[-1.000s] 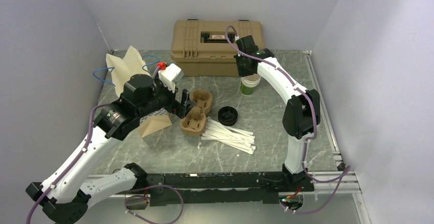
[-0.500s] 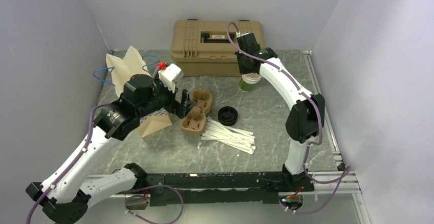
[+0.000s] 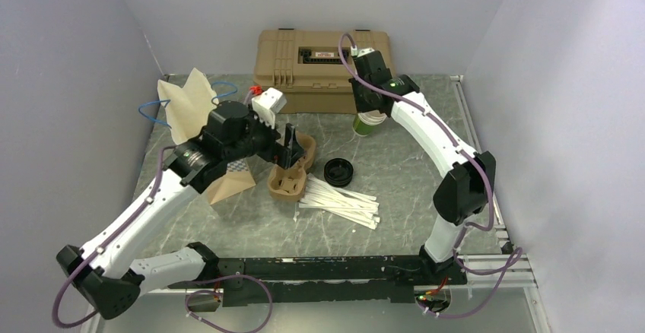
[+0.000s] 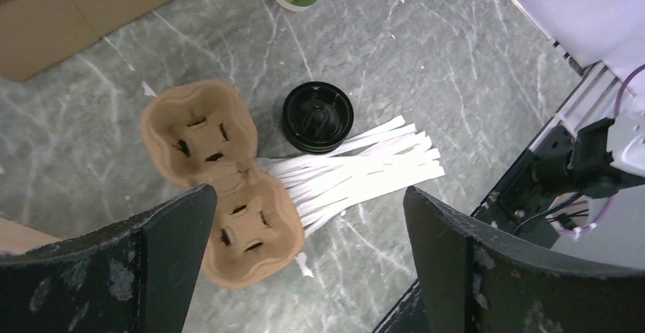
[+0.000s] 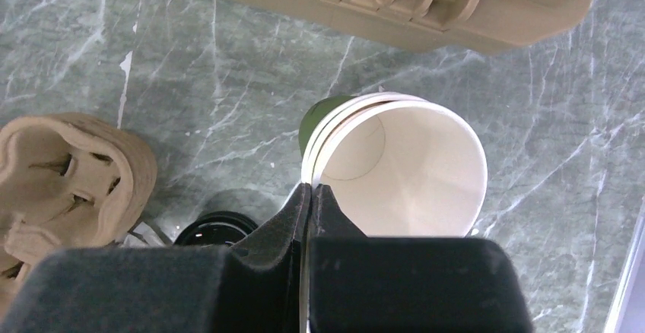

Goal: Pack the takeout coffee

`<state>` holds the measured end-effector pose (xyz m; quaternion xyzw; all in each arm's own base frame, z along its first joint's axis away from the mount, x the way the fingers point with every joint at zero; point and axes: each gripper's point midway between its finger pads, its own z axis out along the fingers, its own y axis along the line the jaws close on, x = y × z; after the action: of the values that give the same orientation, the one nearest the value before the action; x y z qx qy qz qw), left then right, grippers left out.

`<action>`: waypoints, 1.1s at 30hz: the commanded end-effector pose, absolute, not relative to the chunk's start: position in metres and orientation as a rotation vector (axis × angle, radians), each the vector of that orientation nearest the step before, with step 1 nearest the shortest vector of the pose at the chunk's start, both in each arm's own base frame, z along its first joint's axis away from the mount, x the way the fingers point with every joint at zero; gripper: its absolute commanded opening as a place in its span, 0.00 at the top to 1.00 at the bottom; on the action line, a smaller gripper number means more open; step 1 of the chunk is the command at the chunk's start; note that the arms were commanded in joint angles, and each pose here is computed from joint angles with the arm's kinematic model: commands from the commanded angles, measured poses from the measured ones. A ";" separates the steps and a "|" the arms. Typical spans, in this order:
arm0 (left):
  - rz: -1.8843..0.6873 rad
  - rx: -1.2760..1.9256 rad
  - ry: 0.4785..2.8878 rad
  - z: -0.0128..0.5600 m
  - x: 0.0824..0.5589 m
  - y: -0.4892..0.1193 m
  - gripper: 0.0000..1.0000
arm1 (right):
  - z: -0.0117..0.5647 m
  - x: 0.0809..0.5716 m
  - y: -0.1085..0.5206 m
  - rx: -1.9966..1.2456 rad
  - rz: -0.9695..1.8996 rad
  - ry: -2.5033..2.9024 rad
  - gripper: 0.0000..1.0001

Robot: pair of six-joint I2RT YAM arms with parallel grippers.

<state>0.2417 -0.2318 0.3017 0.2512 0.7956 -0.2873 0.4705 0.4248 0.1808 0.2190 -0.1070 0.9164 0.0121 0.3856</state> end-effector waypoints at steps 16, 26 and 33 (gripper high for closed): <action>-0.987 0.160 2.051 0.276 0.329 -0.317 0.01 | 0.249 0.395 0.180 -0.282 0.062 2.248 1.00; -1.091 0.107 2.052 0.264 0.373 -0.362 0.02 | 0.253 0.391 0.177 -0.279 0.059 2.235 1.00; -1.210 0.076 2.057 0.251 0.392 -0.380 0.02 | 0.244 0.394 0.177 -0.283 0.040 2.254 1.00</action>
<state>0.3802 -0.3659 0.2261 0.0346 0.8325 -0.4171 0.3629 0.3870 0.1779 0.2247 -0.1229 0.9137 0.0177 0.3870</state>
